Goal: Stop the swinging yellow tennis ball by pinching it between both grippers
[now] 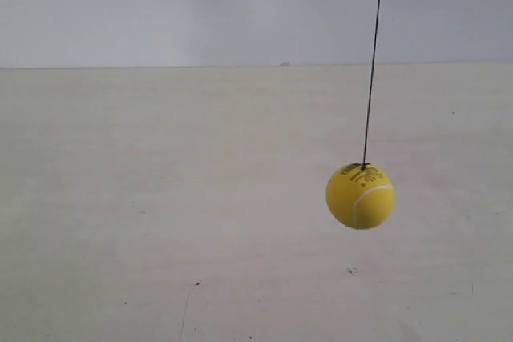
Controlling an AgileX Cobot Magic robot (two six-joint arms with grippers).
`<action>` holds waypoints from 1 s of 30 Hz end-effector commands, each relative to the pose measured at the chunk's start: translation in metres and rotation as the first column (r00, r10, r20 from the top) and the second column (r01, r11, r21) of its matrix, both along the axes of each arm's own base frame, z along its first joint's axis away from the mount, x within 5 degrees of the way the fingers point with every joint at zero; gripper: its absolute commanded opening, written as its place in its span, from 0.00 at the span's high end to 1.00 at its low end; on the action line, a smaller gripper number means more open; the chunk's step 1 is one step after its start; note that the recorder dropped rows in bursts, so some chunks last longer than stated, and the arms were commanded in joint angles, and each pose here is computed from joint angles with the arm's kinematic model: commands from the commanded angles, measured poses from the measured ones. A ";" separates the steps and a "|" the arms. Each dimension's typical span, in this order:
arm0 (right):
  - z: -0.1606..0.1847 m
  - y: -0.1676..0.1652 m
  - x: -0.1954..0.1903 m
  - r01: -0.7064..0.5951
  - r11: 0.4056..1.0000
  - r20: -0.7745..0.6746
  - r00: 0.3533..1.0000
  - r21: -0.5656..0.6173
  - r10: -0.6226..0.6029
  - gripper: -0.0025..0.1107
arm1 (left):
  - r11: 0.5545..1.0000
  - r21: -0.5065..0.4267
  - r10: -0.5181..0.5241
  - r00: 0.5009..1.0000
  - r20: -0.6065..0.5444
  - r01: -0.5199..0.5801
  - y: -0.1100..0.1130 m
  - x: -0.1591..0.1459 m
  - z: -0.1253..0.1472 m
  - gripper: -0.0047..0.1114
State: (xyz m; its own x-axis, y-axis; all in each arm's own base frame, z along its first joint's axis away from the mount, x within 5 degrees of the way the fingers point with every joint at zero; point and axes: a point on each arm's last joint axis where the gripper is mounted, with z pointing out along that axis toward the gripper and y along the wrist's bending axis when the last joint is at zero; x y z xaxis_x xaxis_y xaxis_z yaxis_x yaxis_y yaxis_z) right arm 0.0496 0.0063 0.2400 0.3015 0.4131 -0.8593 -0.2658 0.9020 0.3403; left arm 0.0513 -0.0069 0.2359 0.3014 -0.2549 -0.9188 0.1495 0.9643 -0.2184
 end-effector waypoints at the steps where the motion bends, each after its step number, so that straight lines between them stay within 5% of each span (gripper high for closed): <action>1: 0.011 -0.001 -0.006 -0.024 0.998 0.131 0.991 0.066 0.016 0.98 | 0.996 0.013 -0.093 0.971 0.222 0.092 -0.008 -0.010 0.018 0.92; 4: 0.014 -0.001 -0.007 -0.025 0.998 0.153 0.988 0.059 0.015 0.98 | 0.988 0.068 -0.151 0.936 0.319 0.137 -0.014 -0.017 0.029 0.92; 14: 0.079 0.007 -0.004 -0.063 0.998 0.216 0.974 -0.019 0.066 0.98 | 0.986 0.086 -0.166 0.914 0.371 0.145 -0.015 -0.005 0.119 0.92; 18: 0.096 0.015 0.013 -0.086 0.990 0.109 0.989 -0.116 0.099 0.98 | 0.979 0.117 -0.197 0.909 0.369 0.164 -0.018 0.012 0.161 0.92; 24: 0.080 0.017 0.046 -0.080 0.983 -0.163 0.985 -0.167 0.053 0.98 | 0.894 0.294 -0.392 0.909 0.146 0.338 -0.038 0.059 0.195 0.92; 30: 0.055 0.017 0.065 -0.087 0.980 -0.337 0.941 -0.179 0.022 0.98 | 0.759 0.265 -0.579 0.803 -0.142 0.594 -0.055 0.123 0.177 0.92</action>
State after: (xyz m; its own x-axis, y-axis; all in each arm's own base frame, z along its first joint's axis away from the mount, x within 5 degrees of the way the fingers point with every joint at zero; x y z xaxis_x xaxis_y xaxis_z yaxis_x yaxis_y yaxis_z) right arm 0.1084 0.0229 0.3072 0.0249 0.2659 -0.9637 -0.2337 0.9388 0.2530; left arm 0.1500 -0.0559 0.4266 0.2512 -0.1240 -0.9600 0.6351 0.7695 0.0668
